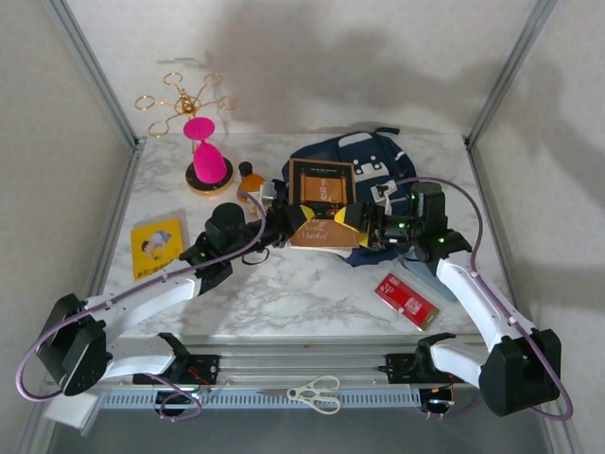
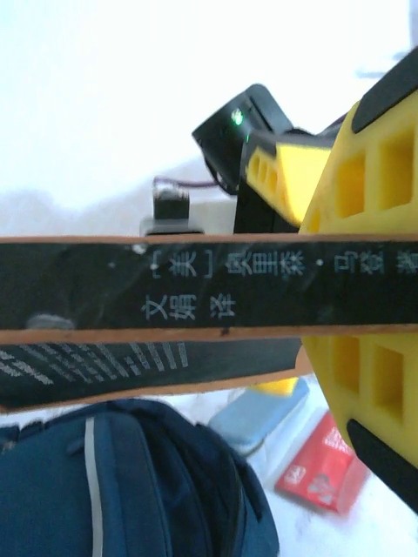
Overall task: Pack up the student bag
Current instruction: Pass the book, then open the student bag at the top-center of the table, then place the book in the student bag, then close the student bag at the top-center of the table, then rotate the book at the middle-left of the table, then move the book to the bottom-left of the table.
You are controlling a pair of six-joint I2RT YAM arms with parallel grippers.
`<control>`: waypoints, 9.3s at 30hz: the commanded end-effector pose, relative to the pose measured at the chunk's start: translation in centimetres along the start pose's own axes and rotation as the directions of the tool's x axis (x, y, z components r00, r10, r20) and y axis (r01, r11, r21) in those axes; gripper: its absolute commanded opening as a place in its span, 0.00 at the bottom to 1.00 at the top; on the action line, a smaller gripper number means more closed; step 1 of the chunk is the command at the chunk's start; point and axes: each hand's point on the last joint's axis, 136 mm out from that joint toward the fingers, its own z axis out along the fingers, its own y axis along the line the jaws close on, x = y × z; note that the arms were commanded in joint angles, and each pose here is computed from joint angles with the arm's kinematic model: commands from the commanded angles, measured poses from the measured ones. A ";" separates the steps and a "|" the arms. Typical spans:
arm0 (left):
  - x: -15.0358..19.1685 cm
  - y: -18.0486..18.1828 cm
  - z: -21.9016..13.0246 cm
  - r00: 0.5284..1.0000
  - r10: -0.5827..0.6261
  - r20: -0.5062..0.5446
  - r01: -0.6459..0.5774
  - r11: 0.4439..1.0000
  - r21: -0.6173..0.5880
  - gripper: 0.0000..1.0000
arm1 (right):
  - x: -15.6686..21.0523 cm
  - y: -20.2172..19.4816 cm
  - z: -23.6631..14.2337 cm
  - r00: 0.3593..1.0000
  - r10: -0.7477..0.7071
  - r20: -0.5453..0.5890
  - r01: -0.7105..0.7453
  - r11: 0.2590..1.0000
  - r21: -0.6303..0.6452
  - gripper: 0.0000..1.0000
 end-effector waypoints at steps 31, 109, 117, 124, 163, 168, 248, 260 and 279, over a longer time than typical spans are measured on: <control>-0.5 2.2 8.1 0.746 0.612 -0.263 -0.666 0.698 -0.262 0.61 | -9.8 -3.5 -12.7 0.878 -0.071 0.473 -0.095 0.944 0.317 0.00; -2.7 -6.6 16.9 0.484 0.837 -0.257 -0.869 0.426 -0.251 0.00 | -7.9 -11.4 -1.1 0.966 0.053 0.254 -0.068 0.996 0.050 0.01; -3.3 -7.8 16.2 0.491 0.845 -0.214 -0.861 0.433 -0.265 0.00 | -11.6 -17.7 1.3 0.970 0.036 0.239 -0.090 0.972 0.217 0.19; -4.3 -7.5 16.0 0.496 0.845 -0.198 -0.848 0.422 -0.322 0.00 | -11.0 -21.9 0.2 0.967 0.068 0.244 -0.170 0.889 0.425 0.56; -3.3 -5.0 17.5 0.524 0.820 -0.230 -0.840 0.452 -0.302 0.00 | -13.9 -21.5 0.7 0.912 -0.256 0.321 -0.049 0.708 0.704 0.14; -3.9 -3.4 17.8 0.544 0.806 -0.234 -0.820 0.451 -0.352 0.00 | -9.7 -19.3 -0.8 0.932 -0.233 0.278 -0.017 0.738 0.674 0.24; -12.0 33.5 -34.0 0.819 0.169 0.548 0.528 0.151 -0.836 0.98 | 4.9 -7.0 19.2 0.943 -0.274 -0.188 0.331 0.819 0.469 0.77; -10.0 32.4 -31.8 0.841 0.173 0.513 0.485 0.182 -0.855 0.79 | 5.6 -7.9 29.1 0.925 -0.315 -0.214 0.378 0.823 0.423 0.75; -9.0 33.0 -30.5 0.854 0.126 0.504 0.463 0.254 -0.849 0.73 | 6.4 -10.5 40.5 0.860 -0.404 -0.312 0.494 0.811 0.312 0.56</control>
